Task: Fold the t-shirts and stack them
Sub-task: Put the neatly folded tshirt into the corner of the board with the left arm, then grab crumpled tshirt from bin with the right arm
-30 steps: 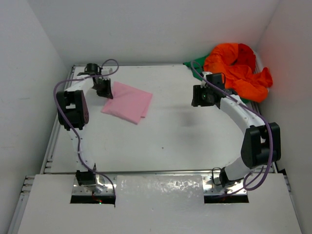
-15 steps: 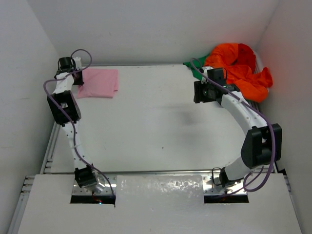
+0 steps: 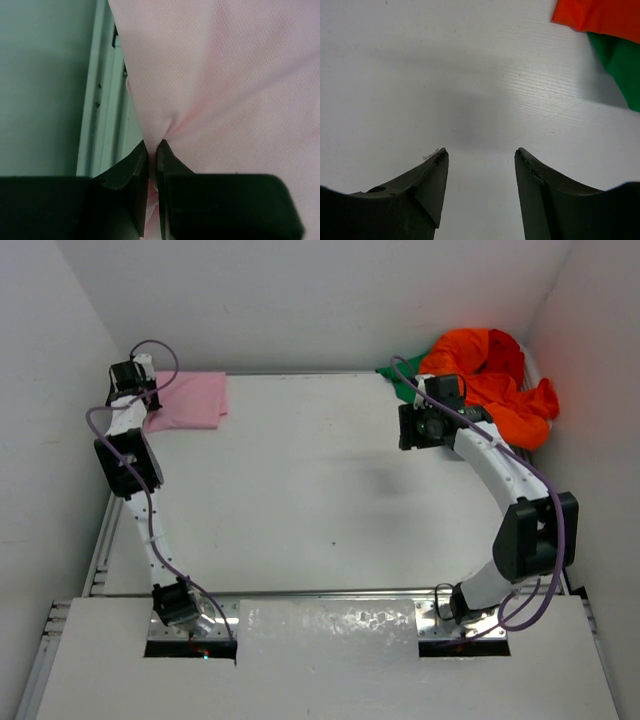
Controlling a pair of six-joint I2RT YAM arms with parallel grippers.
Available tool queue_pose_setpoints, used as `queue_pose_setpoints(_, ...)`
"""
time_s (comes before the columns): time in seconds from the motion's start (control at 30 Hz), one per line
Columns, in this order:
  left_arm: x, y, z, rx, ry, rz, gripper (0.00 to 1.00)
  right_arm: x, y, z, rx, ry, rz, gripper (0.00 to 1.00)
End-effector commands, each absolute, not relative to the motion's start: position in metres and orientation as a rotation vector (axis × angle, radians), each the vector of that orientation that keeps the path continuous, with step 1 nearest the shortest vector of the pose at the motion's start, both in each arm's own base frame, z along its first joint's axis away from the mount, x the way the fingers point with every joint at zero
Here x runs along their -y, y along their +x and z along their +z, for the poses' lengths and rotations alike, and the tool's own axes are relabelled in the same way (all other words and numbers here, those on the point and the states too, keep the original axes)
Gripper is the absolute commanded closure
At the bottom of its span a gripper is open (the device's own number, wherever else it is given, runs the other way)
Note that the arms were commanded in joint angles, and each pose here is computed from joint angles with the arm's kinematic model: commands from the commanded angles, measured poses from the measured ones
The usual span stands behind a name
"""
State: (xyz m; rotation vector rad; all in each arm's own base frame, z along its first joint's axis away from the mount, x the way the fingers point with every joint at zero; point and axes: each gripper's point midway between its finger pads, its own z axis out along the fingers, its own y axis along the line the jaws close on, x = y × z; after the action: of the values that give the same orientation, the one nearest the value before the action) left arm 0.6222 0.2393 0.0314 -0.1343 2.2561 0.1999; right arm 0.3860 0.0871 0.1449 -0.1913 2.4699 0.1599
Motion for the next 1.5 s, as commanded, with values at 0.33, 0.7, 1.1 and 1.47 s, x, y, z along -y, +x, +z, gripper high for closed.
queue_pose_setpoints(0.33,-0.316,0.612,0.122,-2.034,-0.394,0.400,0.27,-0.092,0.411,0.193,-2.381,-0.156,0.199,0.44)
queue_pose_setpoints(0.7,-0.259,0.596,0.173,-2.088,-0.201,0.230,0.27,0.050,0.503,0.225,-2.292,0.334,-0.006,0.82)
queue_pose_setpoints(1.1,-0.172,0.592,0.161,-2.204,-0.067,0.084,0.21,0.165,0.505,0.152,-2.388,0.588,-0.337,0.38)
queue_pose_setpoints(1.47,-0.142,0.571,0.153,-2.278,0.008,0.034,0.21,0.173,0.498,0.164,-2.340,0.598,-0.405,1.00)
